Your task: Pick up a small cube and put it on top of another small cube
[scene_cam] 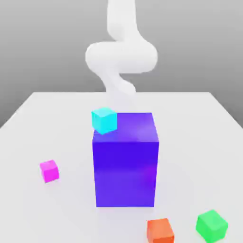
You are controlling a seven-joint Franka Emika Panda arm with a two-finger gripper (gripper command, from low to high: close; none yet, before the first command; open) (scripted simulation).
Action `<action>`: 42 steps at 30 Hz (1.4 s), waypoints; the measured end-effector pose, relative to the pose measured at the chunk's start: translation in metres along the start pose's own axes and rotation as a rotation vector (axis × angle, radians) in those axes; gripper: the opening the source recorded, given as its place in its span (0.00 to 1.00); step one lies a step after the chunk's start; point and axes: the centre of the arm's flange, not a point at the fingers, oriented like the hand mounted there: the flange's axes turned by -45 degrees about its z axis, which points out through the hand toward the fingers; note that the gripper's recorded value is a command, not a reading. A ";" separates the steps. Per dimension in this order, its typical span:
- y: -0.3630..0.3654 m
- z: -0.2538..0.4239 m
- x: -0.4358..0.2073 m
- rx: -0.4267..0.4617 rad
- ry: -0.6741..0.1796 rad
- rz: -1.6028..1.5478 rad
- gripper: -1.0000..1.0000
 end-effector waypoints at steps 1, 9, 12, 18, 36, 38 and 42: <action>0.000 0.000 0.000 0.000 0.000 0.000 0.50; 0.065 0.136 -0.036 0.226 -0.164 -0.076 0.50; 0.091 0.205 -0.072 0.313 -0.232 -0.109 0.50; 0.105 0.244 -0.101 0.349 -0.270 -0.129 0.50; 0.229 0.332 -0.354 0.227 -0.581 -0.388 0.50; 0.242 0.320 -0.377 0.194 -0.628 -0.427 0.50; 0.247 0.317 -0.379 0.187 -0.629 -0.413 0.50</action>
